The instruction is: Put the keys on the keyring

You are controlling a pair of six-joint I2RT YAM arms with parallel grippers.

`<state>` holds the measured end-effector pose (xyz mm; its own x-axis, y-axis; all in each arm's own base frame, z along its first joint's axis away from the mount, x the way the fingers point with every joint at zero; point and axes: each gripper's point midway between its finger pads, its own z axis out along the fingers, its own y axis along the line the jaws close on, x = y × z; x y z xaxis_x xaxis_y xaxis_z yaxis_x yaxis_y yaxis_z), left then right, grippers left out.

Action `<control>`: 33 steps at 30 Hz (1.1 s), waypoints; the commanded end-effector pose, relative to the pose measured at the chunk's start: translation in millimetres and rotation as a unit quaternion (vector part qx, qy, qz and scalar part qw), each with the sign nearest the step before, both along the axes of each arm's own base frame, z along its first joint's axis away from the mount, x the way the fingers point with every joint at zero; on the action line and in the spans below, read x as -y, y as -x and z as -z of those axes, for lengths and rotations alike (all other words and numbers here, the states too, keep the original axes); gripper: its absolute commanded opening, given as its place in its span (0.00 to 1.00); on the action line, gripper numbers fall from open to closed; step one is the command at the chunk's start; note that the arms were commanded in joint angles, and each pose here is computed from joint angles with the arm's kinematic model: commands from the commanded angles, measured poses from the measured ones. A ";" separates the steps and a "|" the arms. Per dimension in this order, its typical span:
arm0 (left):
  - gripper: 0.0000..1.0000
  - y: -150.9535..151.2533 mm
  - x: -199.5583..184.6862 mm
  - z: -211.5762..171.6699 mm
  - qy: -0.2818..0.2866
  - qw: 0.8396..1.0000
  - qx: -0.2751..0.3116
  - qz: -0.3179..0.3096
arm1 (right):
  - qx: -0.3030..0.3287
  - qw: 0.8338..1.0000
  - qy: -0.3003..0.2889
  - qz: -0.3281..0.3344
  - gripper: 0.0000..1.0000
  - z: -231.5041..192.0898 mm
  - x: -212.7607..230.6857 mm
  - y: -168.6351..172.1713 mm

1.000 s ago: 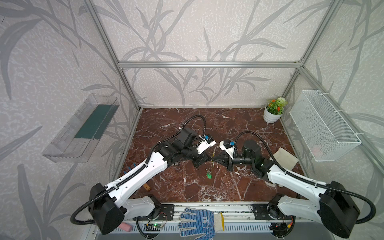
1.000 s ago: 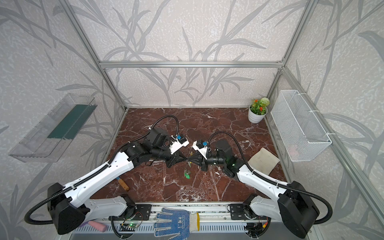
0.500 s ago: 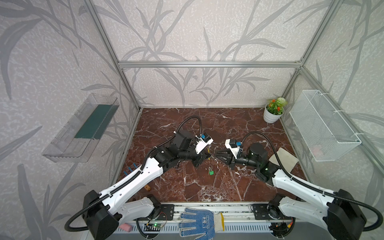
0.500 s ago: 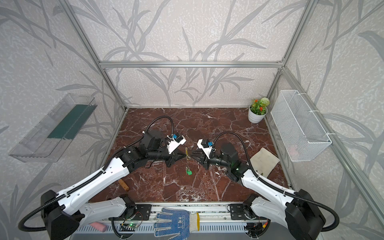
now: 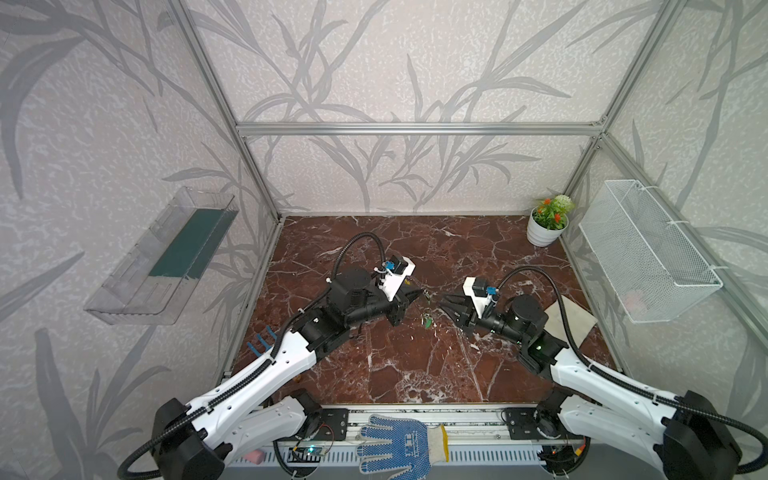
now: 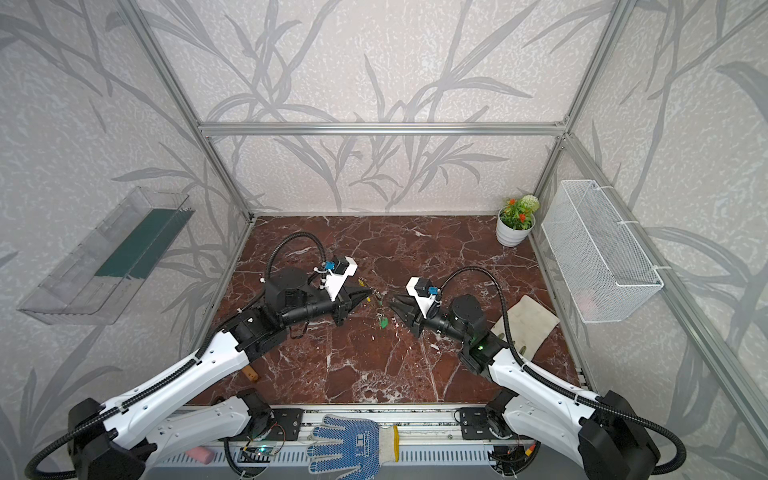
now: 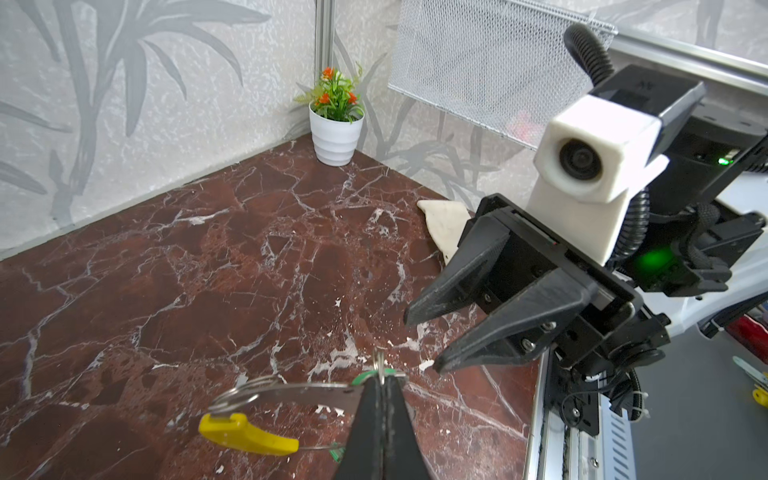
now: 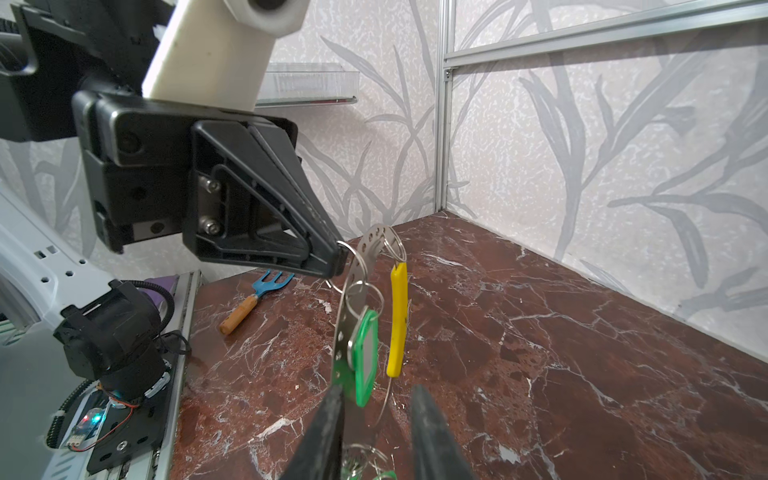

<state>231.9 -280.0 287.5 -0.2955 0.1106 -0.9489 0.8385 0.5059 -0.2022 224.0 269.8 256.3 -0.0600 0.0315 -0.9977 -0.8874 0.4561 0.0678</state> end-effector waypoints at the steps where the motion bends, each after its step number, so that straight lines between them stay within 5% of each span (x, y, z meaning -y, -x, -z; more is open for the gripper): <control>1: 0.00 0.9 4.3 -35.5 0.074 0.996 0.039 0.001 | 0.027 0.999 -0.014 0.013 0.31 -22.9 0.5 0.8; 17: 0.00 20.7 -4.0 -54.1 0.131 0.989 0.068 0.016 | 0.070 0.994 0.000 0.084 0.35 -41.1 13.6 -0.5; 33: 0.00 27.0 2.4 -58.5 0.138 0.988 0.069 0.031 | 0.081 0.996 0.022 0.022 0.35 -44.3 -24.3 18.7</control>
